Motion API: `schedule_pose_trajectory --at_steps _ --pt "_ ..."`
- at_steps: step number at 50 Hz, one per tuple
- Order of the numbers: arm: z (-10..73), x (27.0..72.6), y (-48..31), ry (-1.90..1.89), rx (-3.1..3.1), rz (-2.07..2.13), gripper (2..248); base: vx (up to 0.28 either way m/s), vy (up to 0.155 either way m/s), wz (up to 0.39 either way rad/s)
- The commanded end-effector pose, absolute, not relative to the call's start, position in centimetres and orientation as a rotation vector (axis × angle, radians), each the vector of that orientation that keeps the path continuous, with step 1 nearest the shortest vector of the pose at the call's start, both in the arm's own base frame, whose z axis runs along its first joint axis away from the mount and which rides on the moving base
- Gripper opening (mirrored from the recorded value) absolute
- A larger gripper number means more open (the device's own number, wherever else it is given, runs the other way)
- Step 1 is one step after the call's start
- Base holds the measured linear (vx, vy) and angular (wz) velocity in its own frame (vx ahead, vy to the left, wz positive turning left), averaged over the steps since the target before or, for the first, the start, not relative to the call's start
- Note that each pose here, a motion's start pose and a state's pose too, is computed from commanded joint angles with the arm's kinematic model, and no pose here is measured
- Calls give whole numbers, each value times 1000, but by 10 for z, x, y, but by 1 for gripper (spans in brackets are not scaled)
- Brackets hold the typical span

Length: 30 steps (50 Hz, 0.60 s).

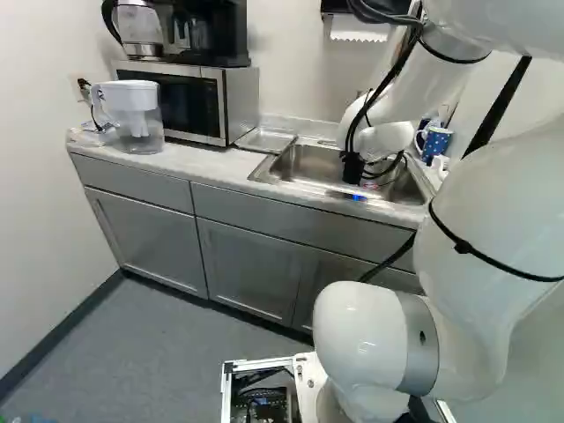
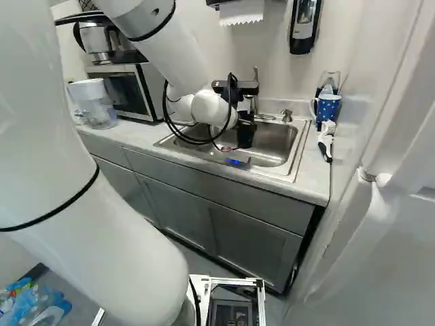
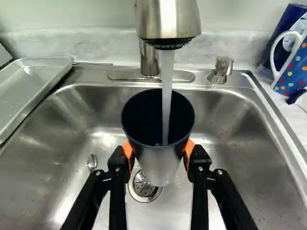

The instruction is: Rinse the cup and place it in the tray

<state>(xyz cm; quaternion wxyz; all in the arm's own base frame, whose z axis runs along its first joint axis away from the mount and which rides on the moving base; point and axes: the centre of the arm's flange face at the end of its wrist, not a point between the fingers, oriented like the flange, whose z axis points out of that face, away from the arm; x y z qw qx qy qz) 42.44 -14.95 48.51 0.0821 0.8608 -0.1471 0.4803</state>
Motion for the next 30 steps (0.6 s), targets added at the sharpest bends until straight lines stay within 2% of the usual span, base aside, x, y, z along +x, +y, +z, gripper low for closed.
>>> schedule_pose_trajectory --at_steps 30 --pt "485 424 -149 -440 2571 1435 121 0 0 0"
